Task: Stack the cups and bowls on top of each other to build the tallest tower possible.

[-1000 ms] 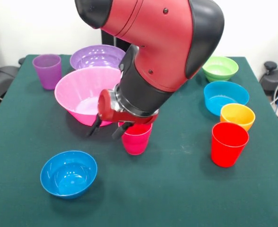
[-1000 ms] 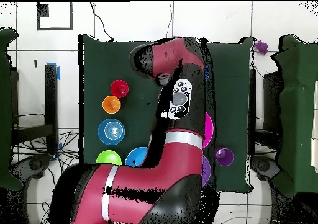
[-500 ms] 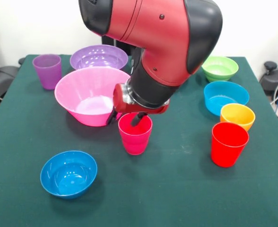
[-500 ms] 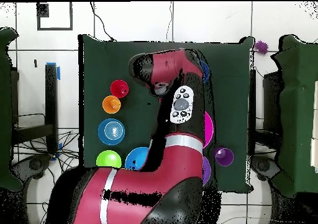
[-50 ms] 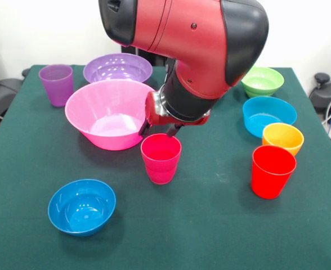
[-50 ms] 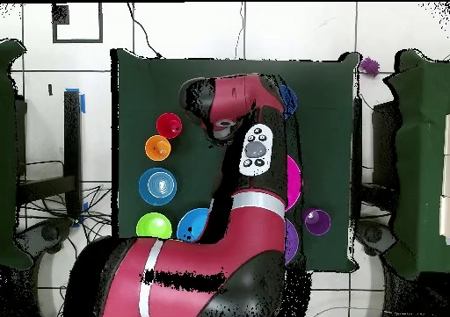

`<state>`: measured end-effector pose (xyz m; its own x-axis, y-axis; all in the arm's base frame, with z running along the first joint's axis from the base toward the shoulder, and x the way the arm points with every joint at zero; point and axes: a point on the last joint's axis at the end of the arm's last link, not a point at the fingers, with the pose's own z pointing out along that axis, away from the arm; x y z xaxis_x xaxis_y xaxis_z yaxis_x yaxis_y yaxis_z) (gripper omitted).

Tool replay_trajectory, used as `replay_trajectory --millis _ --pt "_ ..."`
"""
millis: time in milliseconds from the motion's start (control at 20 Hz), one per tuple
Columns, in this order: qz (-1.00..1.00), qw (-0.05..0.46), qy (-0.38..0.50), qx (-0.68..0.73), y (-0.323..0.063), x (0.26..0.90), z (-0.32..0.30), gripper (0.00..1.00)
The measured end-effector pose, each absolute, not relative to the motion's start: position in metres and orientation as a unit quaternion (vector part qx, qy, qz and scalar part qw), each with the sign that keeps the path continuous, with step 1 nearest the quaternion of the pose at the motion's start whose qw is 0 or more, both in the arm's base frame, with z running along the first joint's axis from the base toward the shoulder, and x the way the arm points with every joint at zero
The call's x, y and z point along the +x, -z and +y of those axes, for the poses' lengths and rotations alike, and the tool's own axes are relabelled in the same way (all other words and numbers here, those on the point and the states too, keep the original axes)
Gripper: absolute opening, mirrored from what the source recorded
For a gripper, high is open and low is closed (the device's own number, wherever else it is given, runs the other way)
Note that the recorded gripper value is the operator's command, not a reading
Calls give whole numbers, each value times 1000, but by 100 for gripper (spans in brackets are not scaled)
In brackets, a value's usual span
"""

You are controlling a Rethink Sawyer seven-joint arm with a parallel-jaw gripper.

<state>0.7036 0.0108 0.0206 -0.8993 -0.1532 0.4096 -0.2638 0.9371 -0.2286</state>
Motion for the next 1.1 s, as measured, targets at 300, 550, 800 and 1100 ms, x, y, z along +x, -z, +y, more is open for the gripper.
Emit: replay_trajectory --millis 300,550,800,1100 --pt "-960 220 -140 106 -35 700 18 100" --pt "-961 213 -142 105 -52 705 21 100" --pt "-963 202 -144 103 -68 710 20 100" --pt "-964 201 -144 101 -79 707 20 100"
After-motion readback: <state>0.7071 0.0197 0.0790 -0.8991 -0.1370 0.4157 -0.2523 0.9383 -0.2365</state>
